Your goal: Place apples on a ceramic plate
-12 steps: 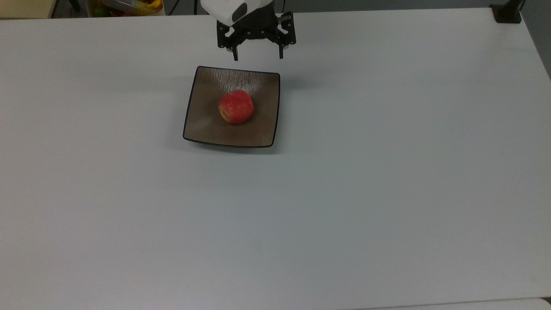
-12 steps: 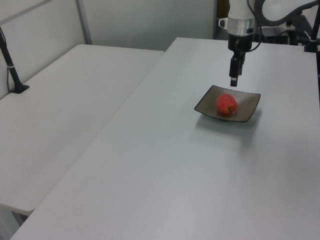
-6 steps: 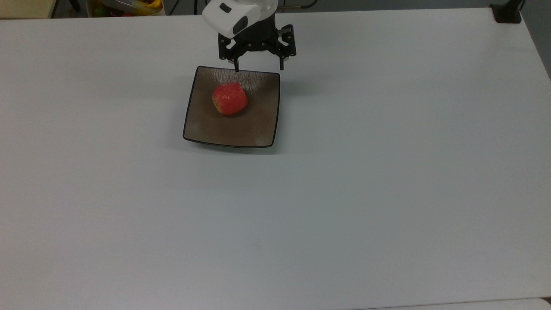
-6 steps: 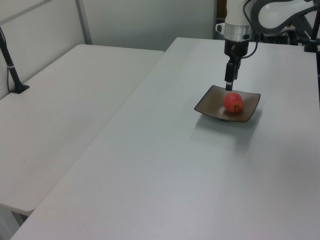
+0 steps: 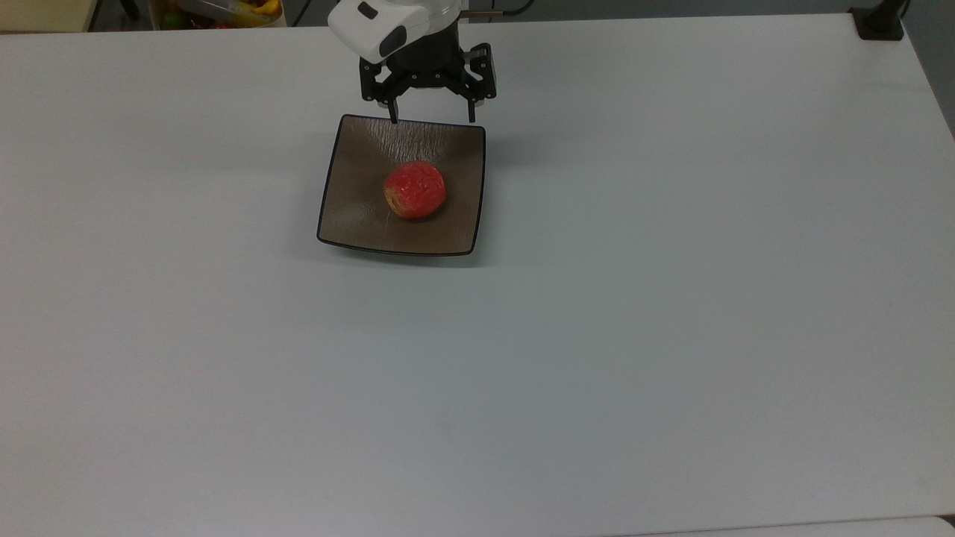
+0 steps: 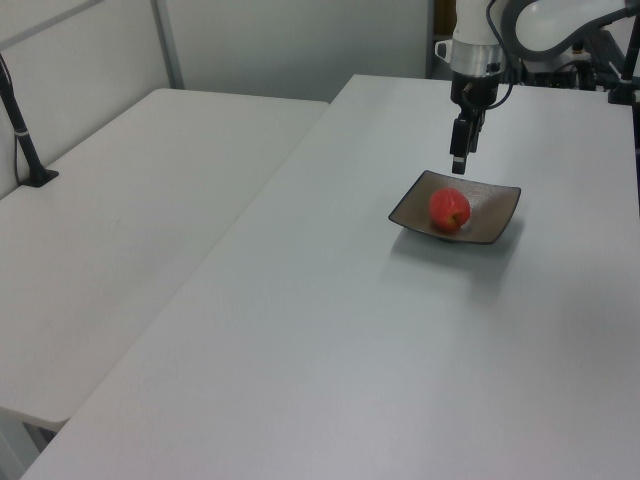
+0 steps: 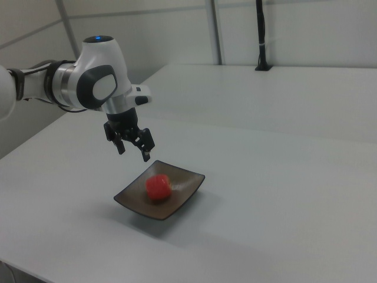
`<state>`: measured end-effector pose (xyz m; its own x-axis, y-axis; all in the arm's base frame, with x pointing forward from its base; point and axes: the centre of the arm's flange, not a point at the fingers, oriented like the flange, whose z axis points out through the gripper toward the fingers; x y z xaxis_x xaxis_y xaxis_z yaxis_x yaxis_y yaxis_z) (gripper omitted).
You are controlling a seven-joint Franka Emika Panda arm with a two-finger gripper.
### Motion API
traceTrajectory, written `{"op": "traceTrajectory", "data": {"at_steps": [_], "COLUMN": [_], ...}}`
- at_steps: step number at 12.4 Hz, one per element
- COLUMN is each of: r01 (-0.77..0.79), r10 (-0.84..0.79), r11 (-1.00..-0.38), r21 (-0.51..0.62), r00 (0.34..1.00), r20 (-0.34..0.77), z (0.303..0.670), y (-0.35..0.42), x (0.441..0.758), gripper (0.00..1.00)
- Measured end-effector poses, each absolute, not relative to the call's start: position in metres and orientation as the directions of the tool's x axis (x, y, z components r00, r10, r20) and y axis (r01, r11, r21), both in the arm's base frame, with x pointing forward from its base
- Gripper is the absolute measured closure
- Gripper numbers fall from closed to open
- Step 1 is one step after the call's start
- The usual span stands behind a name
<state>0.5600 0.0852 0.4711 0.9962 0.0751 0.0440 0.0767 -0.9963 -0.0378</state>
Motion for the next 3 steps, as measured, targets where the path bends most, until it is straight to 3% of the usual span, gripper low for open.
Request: {"op": "traceTrajectory", "data": {"at_steps": [3], "r01": [0.076], "r10": [0.074], "r11": [-0.996], "r21": [-0.038], "r00": [0.996], "r20": [0.047], "z": [0.4739], "y": [0.0847], "x": [0.5592], "gripper": [0.0]}}
